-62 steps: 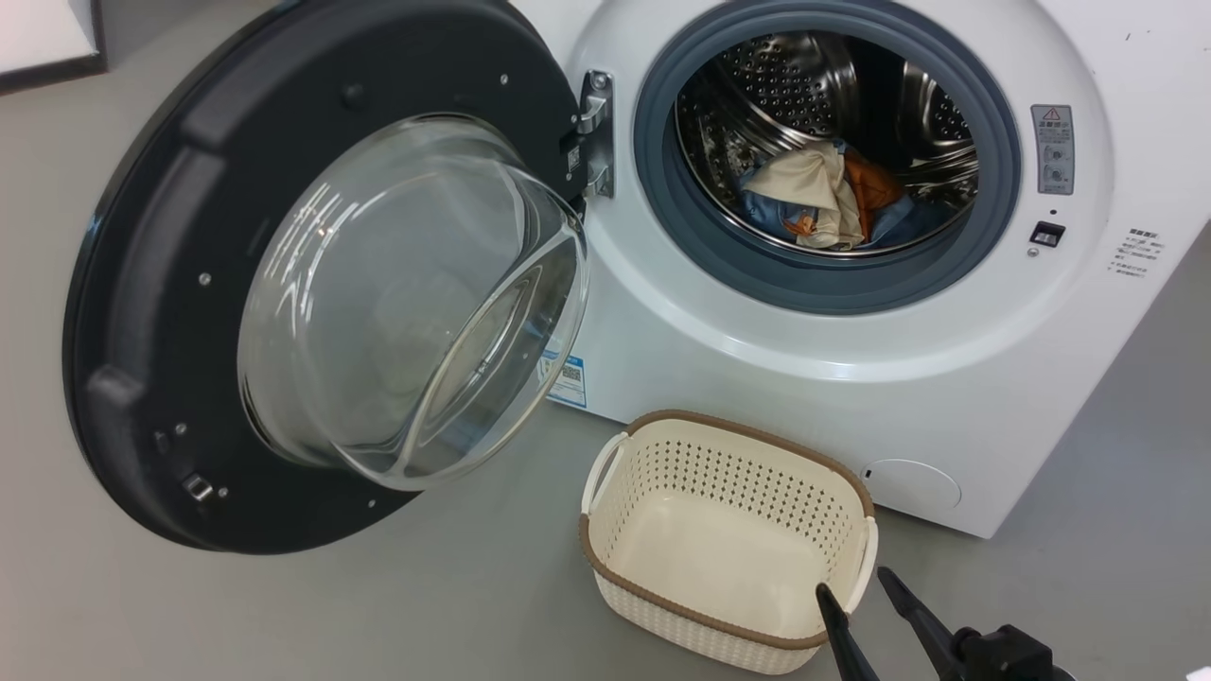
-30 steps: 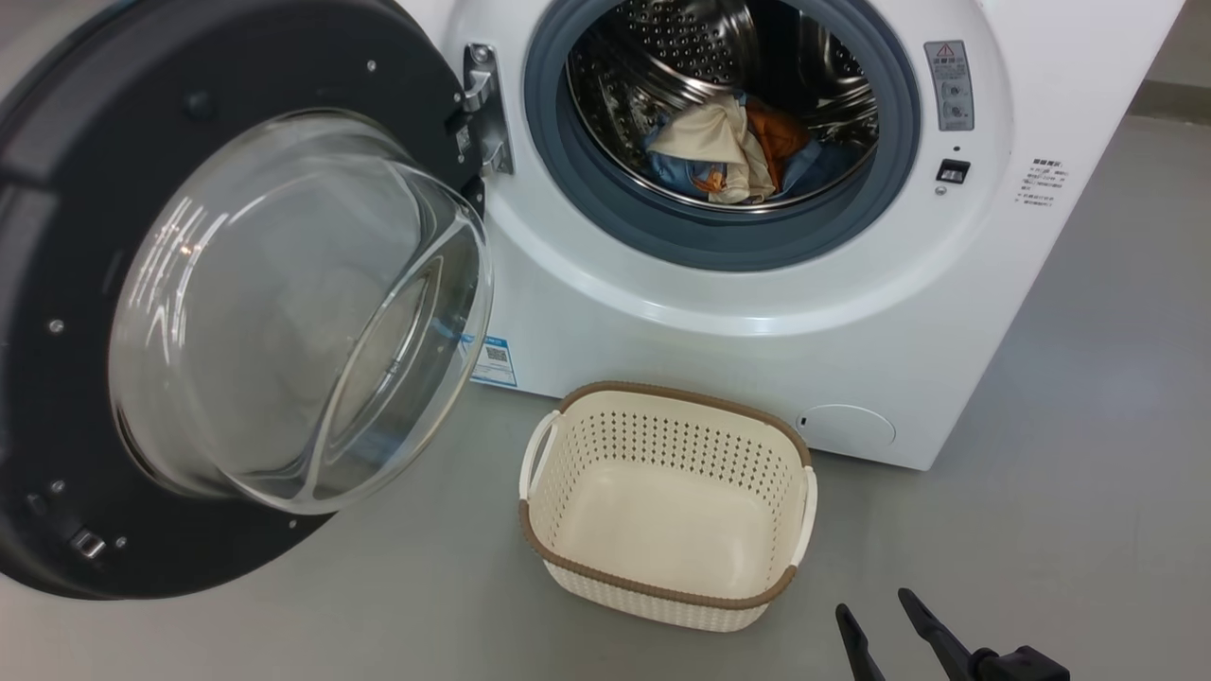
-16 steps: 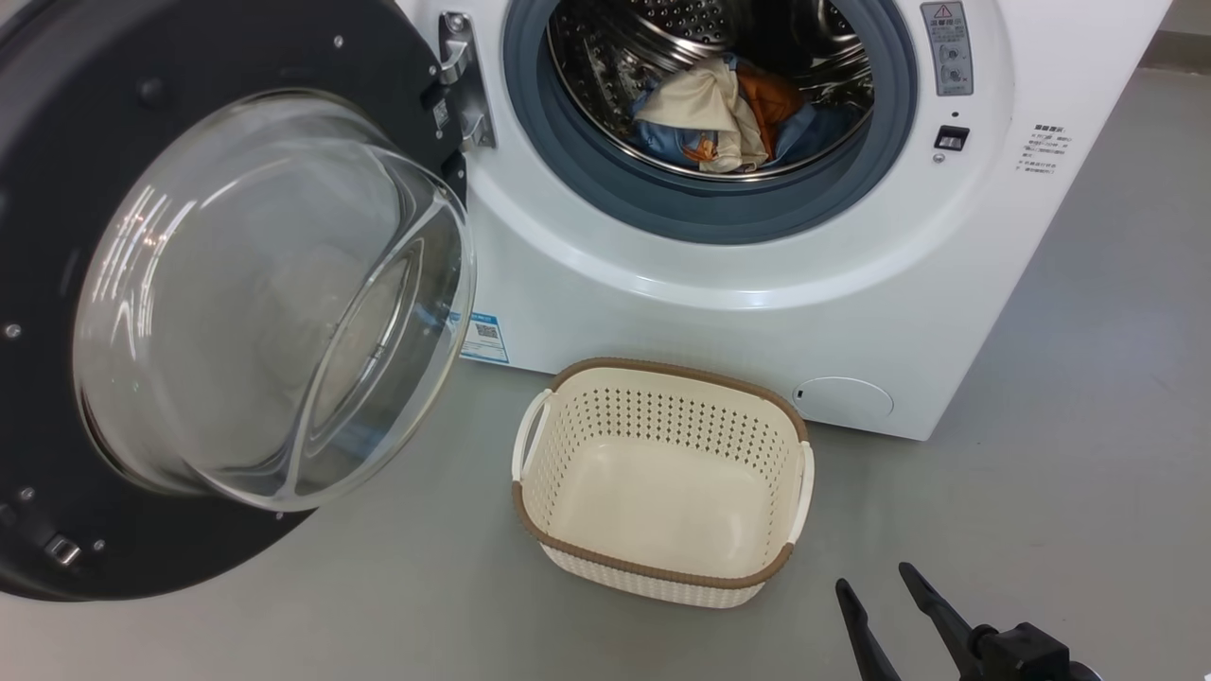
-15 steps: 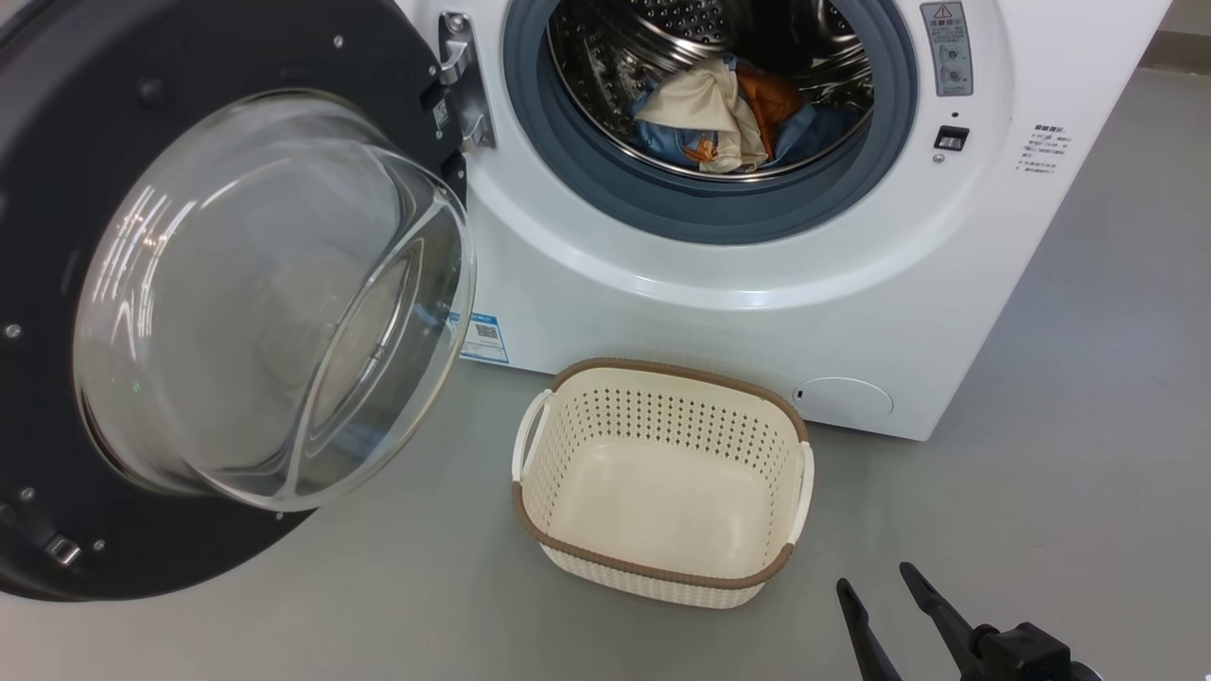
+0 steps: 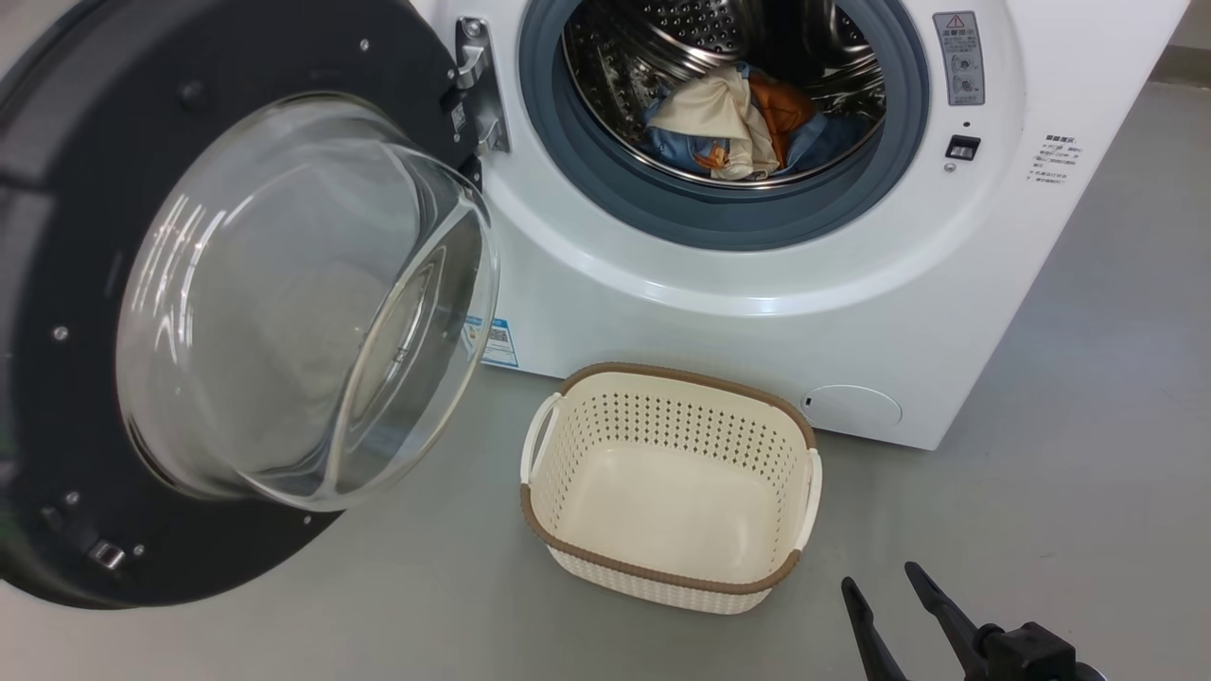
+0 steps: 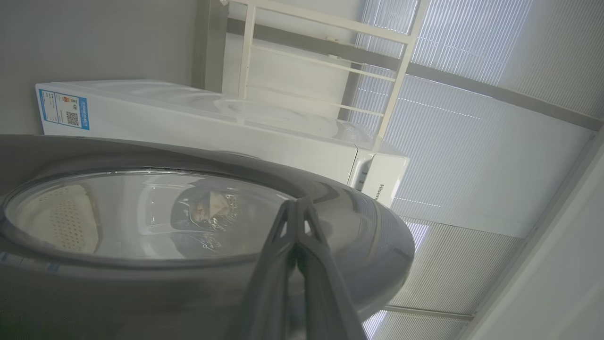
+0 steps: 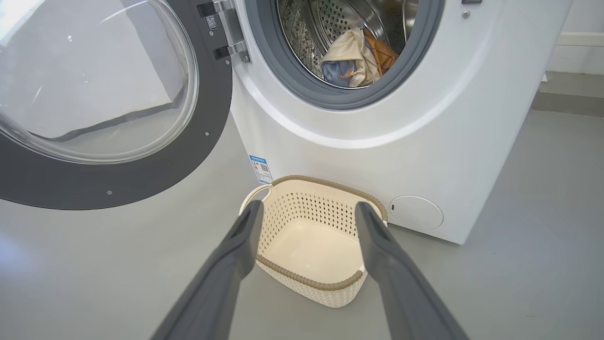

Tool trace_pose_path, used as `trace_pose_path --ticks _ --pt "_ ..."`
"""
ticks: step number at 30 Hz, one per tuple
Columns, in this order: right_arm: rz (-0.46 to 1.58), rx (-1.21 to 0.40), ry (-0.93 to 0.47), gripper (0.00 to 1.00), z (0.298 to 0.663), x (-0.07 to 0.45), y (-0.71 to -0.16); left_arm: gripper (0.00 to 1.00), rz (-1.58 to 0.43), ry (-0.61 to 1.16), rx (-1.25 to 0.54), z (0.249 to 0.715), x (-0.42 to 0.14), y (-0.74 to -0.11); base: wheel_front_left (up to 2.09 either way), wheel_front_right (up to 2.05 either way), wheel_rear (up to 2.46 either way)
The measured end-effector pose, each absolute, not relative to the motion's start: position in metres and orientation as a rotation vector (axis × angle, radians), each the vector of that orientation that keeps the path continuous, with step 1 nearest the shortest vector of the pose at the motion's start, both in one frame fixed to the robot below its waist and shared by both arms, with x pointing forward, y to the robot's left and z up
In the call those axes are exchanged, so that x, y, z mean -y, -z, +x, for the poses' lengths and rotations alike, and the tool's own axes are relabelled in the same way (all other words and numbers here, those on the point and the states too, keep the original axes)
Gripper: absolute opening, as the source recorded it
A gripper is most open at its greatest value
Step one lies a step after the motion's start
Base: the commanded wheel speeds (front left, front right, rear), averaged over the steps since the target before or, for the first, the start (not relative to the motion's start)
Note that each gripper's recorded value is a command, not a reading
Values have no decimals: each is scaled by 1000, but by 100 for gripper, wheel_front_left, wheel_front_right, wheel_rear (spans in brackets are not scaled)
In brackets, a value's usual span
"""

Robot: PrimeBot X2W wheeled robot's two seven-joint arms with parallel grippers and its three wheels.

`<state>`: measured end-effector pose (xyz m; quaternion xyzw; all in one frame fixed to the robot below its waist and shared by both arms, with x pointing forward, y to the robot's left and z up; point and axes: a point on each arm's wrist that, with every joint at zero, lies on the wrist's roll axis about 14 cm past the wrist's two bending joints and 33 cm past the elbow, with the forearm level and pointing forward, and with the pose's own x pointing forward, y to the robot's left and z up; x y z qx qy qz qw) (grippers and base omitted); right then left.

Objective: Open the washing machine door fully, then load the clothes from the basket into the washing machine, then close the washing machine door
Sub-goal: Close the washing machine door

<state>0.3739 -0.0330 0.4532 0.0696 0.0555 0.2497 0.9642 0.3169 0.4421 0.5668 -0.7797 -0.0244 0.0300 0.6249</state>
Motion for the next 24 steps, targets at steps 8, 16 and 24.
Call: trace_pose_path --ticks 8,16,24 --pt "142 -109 -504 100 375 33 -454 0 -1722 20 -110 323 -399 -550 0 0 0" --pt "145 -100 -483 100 375 39 -457 0 -1665 195 -224 318 -327 -550 0 0 0" --pt "150 -98 -465 100 374 43 -458 0 -1630 348 -270 302 -251 -580 0 0 0"
